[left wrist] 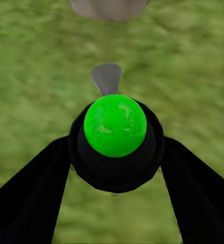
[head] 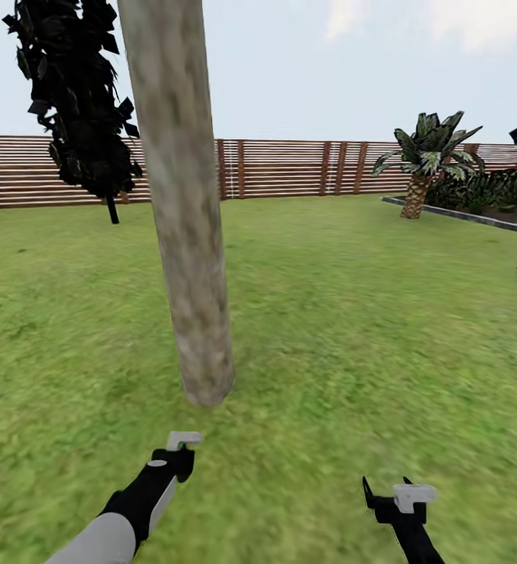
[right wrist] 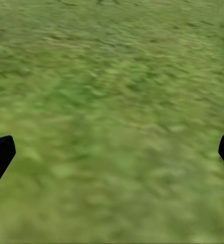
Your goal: In the garden, pick up the pesticide atomizer on the floor and spray pesticide onto both trees until each tree trunk is fully covered.
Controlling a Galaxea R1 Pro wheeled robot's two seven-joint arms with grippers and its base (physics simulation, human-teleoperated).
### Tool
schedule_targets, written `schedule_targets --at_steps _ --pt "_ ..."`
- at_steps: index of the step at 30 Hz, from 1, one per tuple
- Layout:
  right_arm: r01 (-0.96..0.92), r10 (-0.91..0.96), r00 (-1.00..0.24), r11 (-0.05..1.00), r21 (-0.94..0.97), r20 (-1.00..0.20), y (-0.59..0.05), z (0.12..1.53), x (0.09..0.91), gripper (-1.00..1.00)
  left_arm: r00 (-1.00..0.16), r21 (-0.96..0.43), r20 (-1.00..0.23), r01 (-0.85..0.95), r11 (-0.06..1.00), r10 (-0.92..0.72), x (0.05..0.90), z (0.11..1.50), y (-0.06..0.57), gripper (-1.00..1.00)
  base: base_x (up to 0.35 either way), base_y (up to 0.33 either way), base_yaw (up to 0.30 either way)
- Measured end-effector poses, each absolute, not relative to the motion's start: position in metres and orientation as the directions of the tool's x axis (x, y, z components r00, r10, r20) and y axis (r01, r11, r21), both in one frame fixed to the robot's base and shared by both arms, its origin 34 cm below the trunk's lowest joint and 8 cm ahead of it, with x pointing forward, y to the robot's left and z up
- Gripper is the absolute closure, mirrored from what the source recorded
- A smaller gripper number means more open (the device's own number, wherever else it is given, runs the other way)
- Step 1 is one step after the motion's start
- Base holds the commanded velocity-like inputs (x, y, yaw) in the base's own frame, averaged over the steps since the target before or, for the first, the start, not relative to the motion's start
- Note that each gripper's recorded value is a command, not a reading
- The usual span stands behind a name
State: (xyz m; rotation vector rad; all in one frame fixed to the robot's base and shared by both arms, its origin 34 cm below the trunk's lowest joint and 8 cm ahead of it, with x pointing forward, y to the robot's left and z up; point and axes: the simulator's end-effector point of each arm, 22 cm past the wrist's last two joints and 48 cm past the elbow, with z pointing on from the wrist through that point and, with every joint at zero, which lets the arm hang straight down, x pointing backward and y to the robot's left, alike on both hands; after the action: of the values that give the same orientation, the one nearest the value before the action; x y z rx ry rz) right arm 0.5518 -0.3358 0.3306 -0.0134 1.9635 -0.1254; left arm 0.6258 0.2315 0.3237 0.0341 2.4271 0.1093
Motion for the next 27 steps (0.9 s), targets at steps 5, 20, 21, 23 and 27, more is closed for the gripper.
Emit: schedule_targets --at_steps 5,20,21,23,27 --pt "0.051 -0.069 -0.384 0.994 -0.095 -0.921 -0.337 0.332 0.552 -1.0 -0.761 0.092 -0.646 -0.005 0.996 0.056 0.627 0.326 0.233 1.0 0.098 0.0 -0.214" --pt "0.046 -0.068 -0.384 0.995 -0.093 -0.921 -0.333 0.331 0.552 -1.0 -0.865 0.1 -0.5 0.003 0.995 0.053 0.6 0.307 0.236 1.0 0.053 0.055 0.091" --pt "0.046 -0.068 -0.384 0.995 -0.093 -0.921 -0.333 0.331 0.552 -1.0 -0.864 0.1 -0.501 0.003 0.995 0.053 0.6 0.308 0.236 1.0 0.04 0.042 0.006" --pt "0.046 -0.068 -0.384 0.995 -0.093 -0.921 -0.333 0.331 0.553 -1.0 -0.863 0.098 -0.503 0.005 0.995 0.054 0.601 0.308 0.234 1.0 0.017 0.018 0.093" --pt "0.046 -0.068 -0.383 0.995 -0.093 -0.921 -0.333 0.331 0.553 -1.0 -0.844 0.1 -0.532 0.008 0.995 0.06 0.623 0.325 0.23 1.0 0.003 0.003 0.131"
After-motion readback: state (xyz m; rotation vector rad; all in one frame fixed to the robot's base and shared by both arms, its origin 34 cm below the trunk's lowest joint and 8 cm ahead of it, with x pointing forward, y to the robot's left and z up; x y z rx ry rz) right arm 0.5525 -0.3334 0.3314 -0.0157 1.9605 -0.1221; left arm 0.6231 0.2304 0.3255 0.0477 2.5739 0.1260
